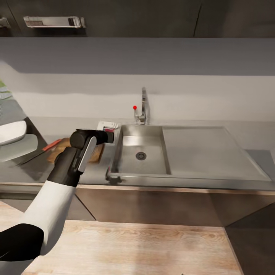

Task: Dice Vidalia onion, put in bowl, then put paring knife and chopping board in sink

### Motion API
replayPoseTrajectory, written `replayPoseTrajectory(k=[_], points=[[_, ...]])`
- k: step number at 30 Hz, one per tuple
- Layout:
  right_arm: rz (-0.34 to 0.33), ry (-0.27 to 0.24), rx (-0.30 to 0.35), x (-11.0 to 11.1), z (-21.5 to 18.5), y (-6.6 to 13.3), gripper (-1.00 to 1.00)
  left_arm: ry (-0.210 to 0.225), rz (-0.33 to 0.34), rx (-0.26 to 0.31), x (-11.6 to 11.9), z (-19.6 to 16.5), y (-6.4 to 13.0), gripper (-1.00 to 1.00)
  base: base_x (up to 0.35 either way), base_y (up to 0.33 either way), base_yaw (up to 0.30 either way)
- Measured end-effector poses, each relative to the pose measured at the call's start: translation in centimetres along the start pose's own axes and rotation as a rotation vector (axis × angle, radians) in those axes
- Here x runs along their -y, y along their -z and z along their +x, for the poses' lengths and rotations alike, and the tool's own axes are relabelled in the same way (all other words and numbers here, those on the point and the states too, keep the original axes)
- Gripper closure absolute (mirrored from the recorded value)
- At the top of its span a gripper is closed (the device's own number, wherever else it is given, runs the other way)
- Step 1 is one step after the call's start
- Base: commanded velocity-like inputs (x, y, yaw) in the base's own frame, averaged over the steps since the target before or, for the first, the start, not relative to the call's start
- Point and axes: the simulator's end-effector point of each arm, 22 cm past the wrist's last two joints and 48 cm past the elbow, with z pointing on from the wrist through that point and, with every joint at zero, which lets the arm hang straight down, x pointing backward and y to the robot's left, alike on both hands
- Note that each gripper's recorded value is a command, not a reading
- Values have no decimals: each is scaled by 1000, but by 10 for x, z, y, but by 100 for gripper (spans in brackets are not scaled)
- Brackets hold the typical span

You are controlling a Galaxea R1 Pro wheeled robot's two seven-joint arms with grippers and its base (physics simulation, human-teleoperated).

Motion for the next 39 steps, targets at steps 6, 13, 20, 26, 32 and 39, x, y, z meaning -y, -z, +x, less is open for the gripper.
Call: replayPoseTrajectory(k=[6,13,20,26,32,39], points=[[3,0,-4,1,1,0,-100,-3,-13,-3,-8,2,0,100,0,293,0],[3,1,-7,1,2,1,-100,69,-37,-2,-33,2,1,100,0,293,0],[3,1,-7,1,2,0,-100,82,-39,-17,-36,8,-3,100,0,280,0],[3,1,-7,1,2,1,-100,90,-42,-79,-38,32,-16,100,0,211,0],[3,1,-7,1,2,1,-100,95,-43,-119,-38,48,-24,100,0,26,0],[4,1,-7,1,2,1,-100,97,-41,-133,-37,54,-26,100,0,2,0]])
